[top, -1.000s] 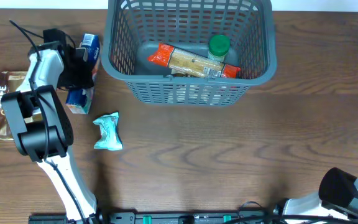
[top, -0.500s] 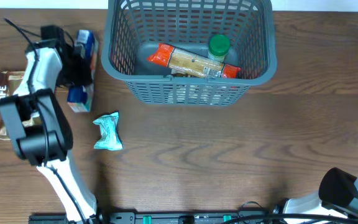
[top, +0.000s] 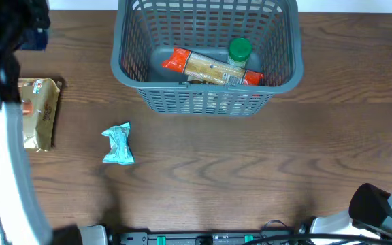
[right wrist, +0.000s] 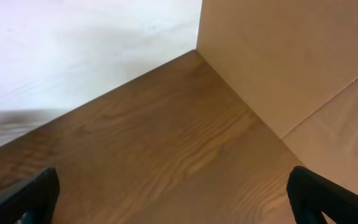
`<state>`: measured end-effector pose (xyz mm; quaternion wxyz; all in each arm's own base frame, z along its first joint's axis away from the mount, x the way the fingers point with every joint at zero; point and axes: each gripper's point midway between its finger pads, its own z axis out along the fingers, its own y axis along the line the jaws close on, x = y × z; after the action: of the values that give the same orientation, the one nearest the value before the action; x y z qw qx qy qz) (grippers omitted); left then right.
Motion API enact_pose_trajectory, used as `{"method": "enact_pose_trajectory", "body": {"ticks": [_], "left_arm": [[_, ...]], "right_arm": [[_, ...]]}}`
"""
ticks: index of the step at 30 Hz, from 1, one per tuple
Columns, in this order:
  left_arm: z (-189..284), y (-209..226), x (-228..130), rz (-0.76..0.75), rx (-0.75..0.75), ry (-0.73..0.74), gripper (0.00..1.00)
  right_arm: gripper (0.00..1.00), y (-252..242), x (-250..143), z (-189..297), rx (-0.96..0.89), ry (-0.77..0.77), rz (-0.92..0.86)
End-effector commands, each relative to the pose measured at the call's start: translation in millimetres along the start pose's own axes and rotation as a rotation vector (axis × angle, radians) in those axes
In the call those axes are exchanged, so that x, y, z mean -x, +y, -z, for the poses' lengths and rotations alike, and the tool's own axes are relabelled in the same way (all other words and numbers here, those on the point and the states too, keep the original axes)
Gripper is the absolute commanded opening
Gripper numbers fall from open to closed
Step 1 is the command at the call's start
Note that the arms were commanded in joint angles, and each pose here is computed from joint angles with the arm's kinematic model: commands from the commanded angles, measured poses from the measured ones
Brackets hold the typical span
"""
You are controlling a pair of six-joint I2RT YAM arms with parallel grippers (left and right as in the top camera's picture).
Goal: Pack container
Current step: 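Lift the blue box and lay it into the basket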
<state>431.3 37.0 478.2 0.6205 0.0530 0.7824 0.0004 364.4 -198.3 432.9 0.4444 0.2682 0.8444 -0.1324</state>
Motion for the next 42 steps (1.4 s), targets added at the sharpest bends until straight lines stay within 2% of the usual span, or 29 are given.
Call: {"method": "enact_pose_trajectory", "body": {"ticks": [1, 5, 10, 17, 27, 31, 36, 37, 38, 42], "left_arm": [[5, -56, 15, -0.134, -0.241, -0.078, 0.06], [12, -116, 21, -0.296, -0.452, -0.152, 0.06], [1, -174, 6, -0.443, -0.602, -0.167, 0.06], [-27, -239, -56, -0.645, -0.79, -0.075, 0.06], [-89, -263, -173, -0.663, -0.931, 0.218, 0.06], [-103, -266, -200, -0.646, -0.95, 0.285, 0.06], [-107, -266, -210, -0.64, -0.957, 0.309, 0.06], [-106, -266, -209, -0.64, -0.956, 0.308, 0.4], [-106, -266, -208, -0.641, -0.956, 0.307, 0.99], [-103, -265, -198, -0.6, -0.935, 0.302, 0.98]], "right_arm": [[0.99, -1, -2, -4, -0.001, 0.012, -0.016], [0.99, -1, -2, -4, -0.001, 0.012, -0.016], [0.99, -1, -2, -4, -0.001, 0.012, -0.016], [0.99, -1, -2, -4, -0.001, 0.012, -0.016], [0.99, -1, -2, -4, -0.001, 0.012, -0.016], [0.99, -1, -2, -4, -0.001, 0.012, -0.016], [0.99, -1, -2, -4, -0.001, 0.012, -0.016], [0.99, -1, -2, -4, -0.001, 0.012, -0.016], [0.99, -1, -2, -4, -0.001, 0.012, -0.016], [0.99, -1, -2, -4, -0.001, 0.012, -0.016]]}}
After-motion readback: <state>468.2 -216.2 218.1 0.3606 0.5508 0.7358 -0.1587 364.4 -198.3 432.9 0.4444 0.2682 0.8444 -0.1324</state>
